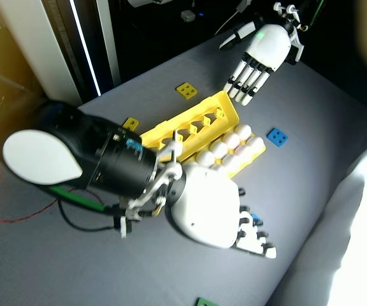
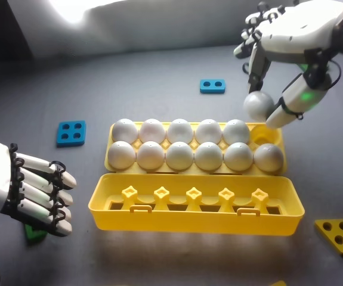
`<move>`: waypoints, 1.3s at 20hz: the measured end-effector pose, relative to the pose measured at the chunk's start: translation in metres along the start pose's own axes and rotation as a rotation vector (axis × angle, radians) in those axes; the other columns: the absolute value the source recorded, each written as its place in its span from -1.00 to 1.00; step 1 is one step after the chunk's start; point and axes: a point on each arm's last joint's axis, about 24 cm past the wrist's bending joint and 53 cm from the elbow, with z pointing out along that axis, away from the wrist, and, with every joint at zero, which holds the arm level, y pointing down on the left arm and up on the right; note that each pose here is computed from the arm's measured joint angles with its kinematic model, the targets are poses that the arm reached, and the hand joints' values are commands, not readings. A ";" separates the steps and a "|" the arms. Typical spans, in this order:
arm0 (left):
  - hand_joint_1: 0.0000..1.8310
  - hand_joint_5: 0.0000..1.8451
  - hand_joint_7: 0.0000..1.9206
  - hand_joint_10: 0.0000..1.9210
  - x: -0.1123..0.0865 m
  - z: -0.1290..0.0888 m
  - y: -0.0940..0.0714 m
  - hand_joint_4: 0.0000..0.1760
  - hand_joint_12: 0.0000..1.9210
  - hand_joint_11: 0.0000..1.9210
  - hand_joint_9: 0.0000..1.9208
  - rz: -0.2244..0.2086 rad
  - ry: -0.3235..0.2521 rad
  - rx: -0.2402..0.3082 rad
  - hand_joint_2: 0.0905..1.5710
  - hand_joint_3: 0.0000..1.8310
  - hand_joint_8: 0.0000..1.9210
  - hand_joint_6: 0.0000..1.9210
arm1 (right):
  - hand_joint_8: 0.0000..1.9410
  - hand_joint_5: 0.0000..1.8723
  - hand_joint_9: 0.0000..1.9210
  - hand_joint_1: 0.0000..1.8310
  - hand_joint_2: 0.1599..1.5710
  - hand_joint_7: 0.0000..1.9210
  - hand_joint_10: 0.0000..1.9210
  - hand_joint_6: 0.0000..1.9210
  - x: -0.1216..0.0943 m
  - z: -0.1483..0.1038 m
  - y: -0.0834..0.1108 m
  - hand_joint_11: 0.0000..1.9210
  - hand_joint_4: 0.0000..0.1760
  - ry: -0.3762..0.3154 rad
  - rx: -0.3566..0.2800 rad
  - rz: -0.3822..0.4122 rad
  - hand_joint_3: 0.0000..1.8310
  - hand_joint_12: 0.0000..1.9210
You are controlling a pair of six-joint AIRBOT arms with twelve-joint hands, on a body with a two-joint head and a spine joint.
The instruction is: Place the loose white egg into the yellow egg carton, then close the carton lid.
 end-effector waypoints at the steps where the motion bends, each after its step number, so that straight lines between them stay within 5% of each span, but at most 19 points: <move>1: -1.00 -0.63 -0.61 -1.00 0.000 0.000 0.000 -1.00 -0.66 -1.00 -0.72 -0.001 0.000 0.000 0.38 -1.00 -1.00 -1.00 | -1.00 0.41 -0.78 0.21 0.16 -0.63 -0.99 -0.60 0.003 0.000 0.000 -1.00 0.99 0.010 0.005 0.007 -1.00 -1.00; 4: -1.00 -0.61 -0.60 -1.00 0.000 0.000 0.000 -1.00 -0.64 -1.00 -0.70 -0.002 -0.002 0.001 0.38 -1.00 -1.00 -1.00 | -1.00 0.41 -0.77 0.21 0.16 -0.63 -0.99 -0.60 0.009 -0.001 -0.008 -1.00 0.93 0.033 0.040 0.046 -1.00 -1.00; 5: -1.00 -0.62 -0.60 -1.00 0.000 0.000 0.000 -1.00 -0.64 -1.00 -0.69 -0.002 0.000 0.000 0.38 -1.00 -1.00 -1.00 | -1.00 0.40 -0.78 0.22 0.17 -0.62 -1.00 -0.58 0.011 -0.002 -0.011 -1.00 0.66 0.040 0.053 0.050 -1.00 -1.00; 6: -1.00 -0.62 -0.60 -1.00 0.000 0.000 0.000 -1.00 -0.64 -1.00 -0.69 -0.001 0.000 0.000 0.38 -1.00 -1.00 -1.00 | -1.00 0.40 -0.78 0.22 0.17 -0.62 -1.00 -0.58 0.011 -0.002 -0.012 -1.00 0.66 0.041 0.057 0.055 -1.00 -1.00; 7: -1.00 -0.62 -0.60 -1.00 0.000 0.000 0.000 -1.00 -0.66 -1.00 -0.71 -0.002 0.000 0.000 0.38 -1.00 -1.00 -1.00 | -1.00 0.39 -0.77 0.22 0.17 -0.62 -1.00 -0.57 0.011 -0.002 -0.012 -1.00 0.29 0.041 0.058 0.064 -1.00 -1.00; 8: -1.00 -0.62 -0.61 -1.00 -0.001 0.000 0.000 -1.00 -0.67 -1.00 -0.72 0.001 -0.001 0.001 0.38 -1.00 -1.00 -1.00 | -1.00 0.37 -0.77 0.22 0.18 -0.62 -1.00 -0.52 0.011 -0.002 -0.013 -1.00 0.27 0.043 0.060 0.073 -1.00 -1.00; 9: -1.00 -0.62 -0.62 -1.00 -0.002 0.000 -0.001 -1.00 -0.69 -1.00 -0.73 0.000 -0.003 0.002 0.38 -1.00 -1.00 -1.00 | -1.00 0.35 -0.77 0.21 0.19 -0.62 -1.00 -0.48 0.012 -0.002 -0.014 -1.00 0.48 0.045 0.065 0.092 -1.00 -1.00; 11: -1.00 -0.61 -0.60 -0.99 -0.002 0.000 -0.001 -1.00 -0.65 -1.00 -0.70 -0.004 -0.003 0.001 0.39 -1.00 -0.99 -1.00 | -1.00 0.33 -0.77 0.20 0.20 -0.62 -1.00 -0.45 0.017 -0.002 -0.014 -1.00 0.58 0.057 0.073 0.125 -1.00 -1.00; 13: -1.00 -0.62 -0.60 -0.99 -0.002 0.000 -0.001 -1.00 -0.65 -1.00 -0.70 -0.004 -0.004 0.001 0.39 -1.00 -1.00 -1.00 | -1.00 0.34 -0.77 0.21 0.19 -0.62 -1.00 -0.47 0.023 -0.003 -0.019 -1.00 0.42 0.069 0.088 0.161 -1.00 -1.00; 15: -1.00 -0.61 -0.61 -1.00 -0.002 0.000 -0.001 -1.00 -0.69 -1.00 -0.71 -0.004 -0.003 0.001 0.39 -1.00 -1.00 -1.00 | -1.00 0.36 -0.78 0.20 0.18 -0.64 -1.00 -0.50 0.032 -0.004 -0.024 -1.00 0.99 0.089 0.111 0.193 -1.00 -1.00; 16: -1.00 -0.61 -0.61 -1.00 -0.002 0.000 -0.001 -1.00 -0.69 -1.00 -0.71 -0.004 -0.003 0.002 0.39 -1.00 -1.00 -1.00 | -1.00 0.36 -0.78 0.20 0.18 -0.64 -1.00 -0.50 0.033 -0.004 -0.026 -1.00 0.99 0.094 0.118 0.218 -1.00 -1.00; 17: -1.00 -0.61 -0.59 -1.00 -0.002 0.000 -0.001 -1.00 -0.66 -1.00 -0.69 -0.005 -0.004 0.002 0.39 -1.00 -1.00 -1.00 | -1.00 0.37 -0.76 0.21 0.18 -0.62 -0.99 -0.51 0.035 -0.005 -0.028 -1.00 0.76 0.100 0.129 0.248 -1.00 -1.00; 19: -1.00 -0.61 -0.59 -1.00 -0.002 0.000 -0.001 -1.00 -0.65 -1.00 -0.70 -0.005 -0.004 0.002 0.39 -1.00 -1.00 -1.00 | -1.00 0.37 -0.76 0.21 0.18 -0.63 -0.99 -0.52 0.038 -0.006 -0.029 -1.00 0.75 0.105 0.132 0.253 -1.00 -1.00; 26: -1.00 -0.60 -0.58 -1.00 -0.002 0.000 -0.001 -1.00 -0.63 -1.00 -0.69 -0.003 -0.005 0.002 0.39 -1.00 -1.00 -1.00 | -1.00 0.37 -0.77 0.20 0.18 -0.64 -1.00 -0.52 0.041 -0.006 -0.031 -1.00 0.99 0.109 0.136 0.270 -1.00 -1.00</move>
